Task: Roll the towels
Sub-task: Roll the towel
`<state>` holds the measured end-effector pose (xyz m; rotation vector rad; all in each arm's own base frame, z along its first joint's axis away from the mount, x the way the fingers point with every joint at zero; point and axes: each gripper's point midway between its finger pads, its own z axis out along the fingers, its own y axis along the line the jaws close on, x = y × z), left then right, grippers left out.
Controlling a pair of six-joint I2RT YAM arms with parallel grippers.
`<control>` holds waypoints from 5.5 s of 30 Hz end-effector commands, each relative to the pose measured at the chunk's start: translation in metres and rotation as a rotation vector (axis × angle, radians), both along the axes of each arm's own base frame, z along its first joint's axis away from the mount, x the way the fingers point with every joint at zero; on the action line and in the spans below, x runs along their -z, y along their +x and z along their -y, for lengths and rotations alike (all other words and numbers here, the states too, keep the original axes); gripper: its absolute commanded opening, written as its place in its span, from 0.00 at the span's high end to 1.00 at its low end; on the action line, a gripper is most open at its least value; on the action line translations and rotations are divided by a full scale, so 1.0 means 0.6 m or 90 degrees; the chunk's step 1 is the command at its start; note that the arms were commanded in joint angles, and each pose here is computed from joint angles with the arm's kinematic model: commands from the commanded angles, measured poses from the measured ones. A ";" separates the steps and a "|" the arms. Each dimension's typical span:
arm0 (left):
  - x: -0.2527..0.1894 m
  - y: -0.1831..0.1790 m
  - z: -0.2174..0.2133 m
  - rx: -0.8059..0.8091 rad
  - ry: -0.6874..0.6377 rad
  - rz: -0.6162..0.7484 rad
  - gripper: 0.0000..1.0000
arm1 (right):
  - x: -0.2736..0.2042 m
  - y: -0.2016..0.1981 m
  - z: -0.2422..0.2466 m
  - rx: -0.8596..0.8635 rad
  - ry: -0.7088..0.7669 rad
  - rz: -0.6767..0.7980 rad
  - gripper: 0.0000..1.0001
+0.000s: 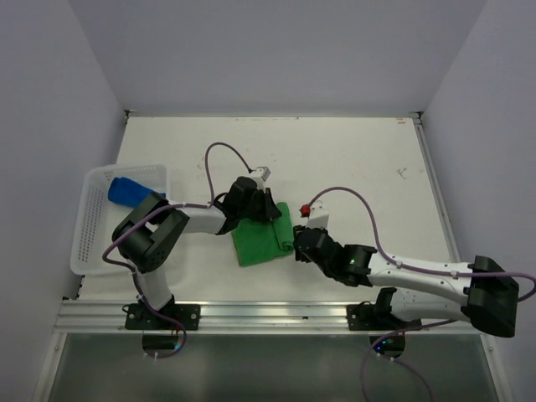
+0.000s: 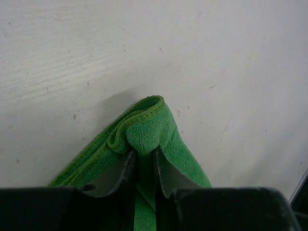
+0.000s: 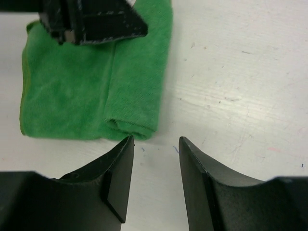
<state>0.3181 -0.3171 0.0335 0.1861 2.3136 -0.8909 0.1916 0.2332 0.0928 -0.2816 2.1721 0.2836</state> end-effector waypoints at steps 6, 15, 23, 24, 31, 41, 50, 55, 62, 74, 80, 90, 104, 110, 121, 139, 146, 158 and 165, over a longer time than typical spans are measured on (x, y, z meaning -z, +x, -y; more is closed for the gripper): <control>0.013 0.009 -0.018 -0.022 0.032 0.025 1.00 | -0.027 0.044 -0.021 0.041 0.222 -0.077 0.51; 0.013 0.005 -0.016 -0.019 0.035 0.027 1.00 | 0.030 0.063 -0.040 0.050 0.241 -0.149 0.48; 0.012 0.005 -0.020 -0.023 0.040 0.029 1.00 | 0.068 0.060 -0.050 0.042 0.232 -0.179 0.46; 0.013 0.005 -0.022 -0.027 0.043 0.028 1.00 | 0.073 0.058 -0.051 0.039 0.230 -0.184 0.46; 0.016 0.002 -0.030 -0.031 0.051 0.030 1.00 | 0.113 0.040 -0.047 0.039 0.230 -0.218 0.46; 0.017 -0.006 -0.037 -0.038 0.051 0.021 1.00 | 0.128 0.040 -0.039 0.041 0.215 -0.212 0.75; 0.005 -0.006 -0.047 -0.046 0.071 0.024 0.95 | 0.124 0.047 -0.033 0.041 0.190 -0.198 0.99; -0.004 0.001 -0.053 -0.056 0.082 0.024 0.75 | 0.121 0.050 -0.021 0.026 0.117 -0.175 1.00; -0.051 0.028 -0.085 -0.094 0.136 0.061 0.57 | 0.101 0.045 -0.012 0.011 0.031 -0.123 1.00; -0.111 0.037 -0.085 -0.110 0.092 0.047 0.54 | 0.091 0.021 -0.047 -0.024 -0.145 -0.045 1.00; -0.132 0.021 -0.083 -0.097 0.064 0.024 0.54 | 0.065 0.016 -0.051 -0.001 -0.253 0.022 1.00; -0.148 0.006 -0.088 -0.080 0.034 0.013 0.54 | 0.057 -0.017 -0.088 -0.044 -0.440 0.117 1.00; -0.136 -0.064 -0.067 0.017 -0.053 -0.032 0.55 | 0.105 -0.054 -0.139 -0.126 -0.640 0.172 1.00; -0.127 -0.093 -0.069 0.030 -0.088 -0.038 0.60 | 0.122 -0.058 -0.147 -0.146 -0.652 0.159 1.00; -0.191 -0.096 -0.071 0.027 -0.117 -0.001 0.60 | 0.149 -0.064 -0.146 -0.155 -0.650 0.133 1.00; -0.157 -0.114 -0.073 0.041 -0.071 -0.024 0.62 | 0.171 -0.072 -0.149 -0.165 -0.635 0.108 1.00; -0.155 -0.128 -0.041 0.108 -0.131 -0.014 0.62 | 0.177 -0.074 -0.152 -0.168 -0.633 0.103 1.00; -0.032 -0.159 -0.045 0.116 -0.039 -0.093 0.67 | 0.182 -0.078 -0.153 -0.173 -0.619 0.092 1.00; 0.021 -0.177 -0.066 0.086 -0.022 -0.136 0.68 | 0.178 -0.079 -0.149 -0.166 -0.586 0.086 1.00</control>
